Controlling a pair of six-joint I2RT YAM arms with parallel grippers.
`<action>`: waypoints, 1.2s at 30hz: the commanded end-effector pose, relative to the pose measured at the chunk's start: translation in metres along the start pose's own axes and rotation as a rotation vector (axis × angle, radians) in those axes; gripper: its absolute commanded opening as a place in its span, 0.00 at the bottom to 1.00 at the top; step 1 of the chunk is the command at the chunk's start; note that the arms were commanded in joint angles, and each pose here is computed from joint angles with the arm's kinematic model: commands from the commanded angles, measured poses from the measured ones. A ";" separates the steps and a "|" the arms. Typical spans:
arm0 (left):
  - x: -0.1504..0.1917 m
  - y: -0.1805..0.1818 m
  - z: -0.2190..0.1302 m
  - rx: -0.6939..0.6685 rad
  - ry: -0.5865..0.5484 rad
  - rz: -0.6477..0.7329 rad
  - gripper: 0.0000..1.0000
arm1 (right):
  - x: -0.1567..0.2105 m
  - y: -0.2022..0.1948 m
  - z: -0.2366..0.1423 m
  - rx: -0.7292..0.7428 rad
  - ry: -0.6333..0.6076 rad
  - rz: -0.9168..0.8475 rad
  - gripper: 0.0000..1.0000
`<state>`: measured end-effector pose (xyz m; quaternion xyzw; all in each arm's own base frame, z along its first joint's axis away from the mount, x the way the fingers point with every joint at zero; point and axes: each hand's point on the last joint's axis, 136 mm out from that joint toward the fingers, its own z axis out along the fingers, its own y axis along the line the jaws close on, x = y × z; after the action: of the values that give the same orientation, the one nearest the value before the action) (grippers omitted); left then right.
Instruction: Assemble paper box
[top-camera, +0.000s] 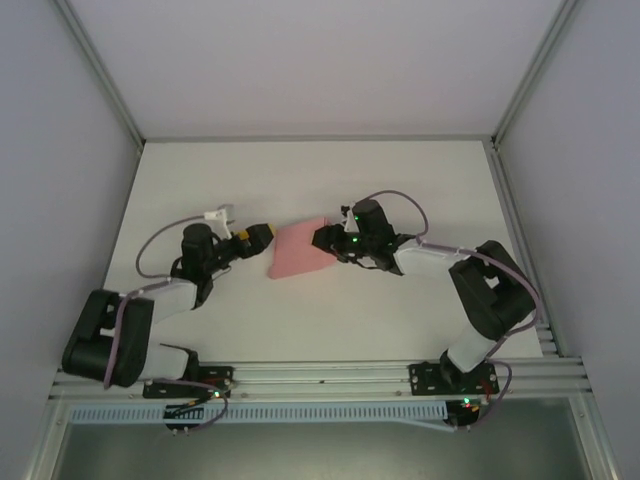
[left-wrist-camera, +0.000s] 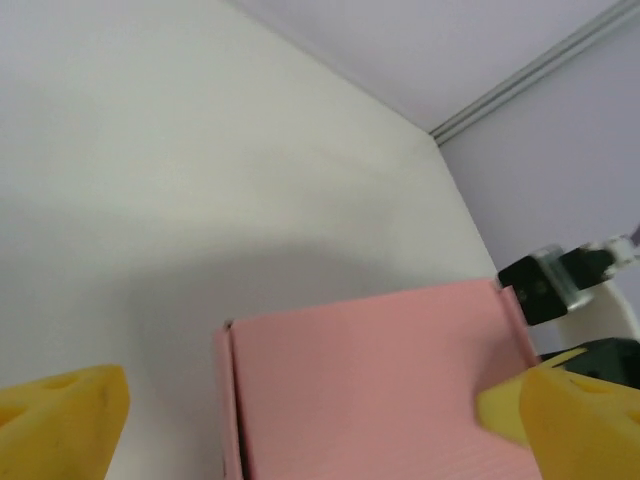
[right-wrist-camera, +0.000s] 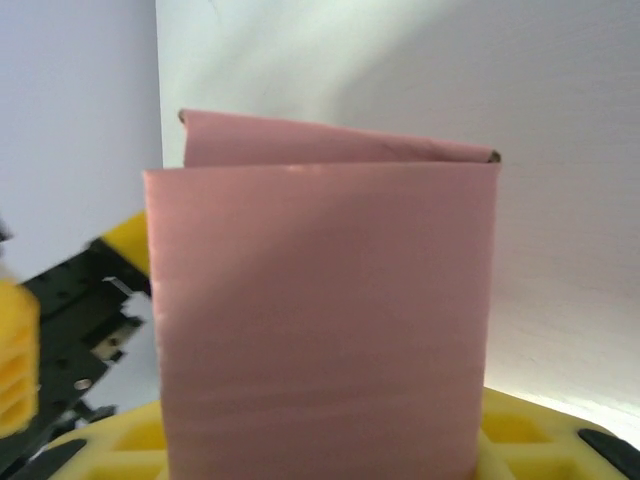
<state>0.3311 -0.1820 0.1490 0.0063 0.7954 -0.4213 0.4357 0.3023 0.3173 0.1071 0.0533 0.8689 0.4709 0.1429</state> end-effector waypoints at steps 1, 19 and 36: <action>0.007 -0.023 -0.002 -0.090 0.100 0.390 1.00 | -0.004 -0.007 -0.014 0.015 -0.034 0.074 0.43; 0.073 -0.116 0.013 -0.166 0.219 1.290 1.00 | 0.007 0.006 -0.062 0.070 0.079 0.305 0.38; 0.074 -0.125 0.020 -0.194 0.169 1.408 1.00 | 0.010 0.021 -0.060 -0.019 0.179 0.456 0.35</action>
<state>0.2464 -0.3013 0.1592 0.5202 0.6800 0.0180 0.5164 0.2725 0.2755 0.1418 0.2051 0.8529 0.4797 -0.0212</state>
